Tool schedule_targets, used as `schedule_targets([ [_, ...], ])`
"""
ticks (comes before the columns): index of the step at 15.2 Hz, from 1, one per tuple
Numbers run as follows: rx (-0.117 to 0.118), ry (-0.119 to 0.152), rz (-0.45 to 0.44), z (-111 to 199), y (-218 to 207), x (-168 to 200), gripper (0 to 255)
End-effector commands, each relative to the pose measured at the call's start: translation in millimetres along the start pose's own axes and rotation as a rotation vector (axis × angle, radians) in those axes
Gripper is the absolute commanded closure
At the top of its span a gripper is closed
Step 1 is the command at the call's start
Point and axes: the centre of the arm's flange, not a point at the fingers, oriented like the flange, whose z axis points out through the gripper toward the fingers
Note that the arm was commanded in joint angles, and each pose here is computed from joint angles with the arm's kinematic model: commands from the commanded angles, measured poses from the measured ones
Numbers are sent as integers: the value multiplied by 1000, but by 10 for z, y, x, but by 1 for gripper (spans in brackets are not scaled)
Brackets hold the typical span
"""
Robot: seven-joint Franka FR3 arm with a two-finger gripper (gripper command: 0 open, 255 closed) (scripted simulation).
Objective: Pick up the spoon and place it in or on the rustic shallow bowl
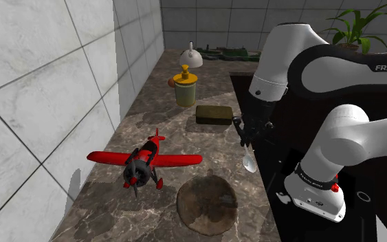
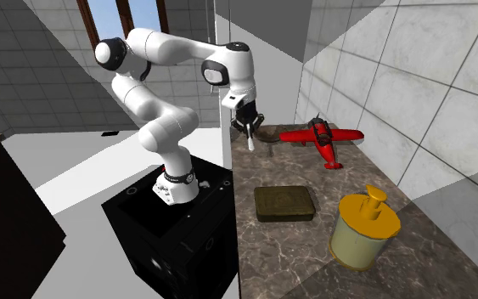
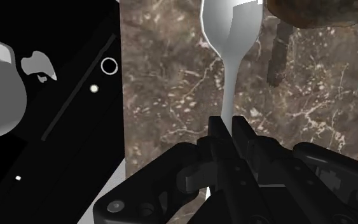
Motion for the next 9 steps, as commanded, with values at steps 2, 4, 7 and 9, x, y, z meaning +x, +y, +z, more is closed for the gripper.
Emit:
schedule_targets([
  [2, 0, 0, 0, -111, -16, -17, 255],
  [4, 0, 0, 0, -72, -190, -212, 255],
  [7, 0, 0, 0, -13, -450, -504, 255],
  [9, 0, 0, 0, 27, -624, -698, 255],
])
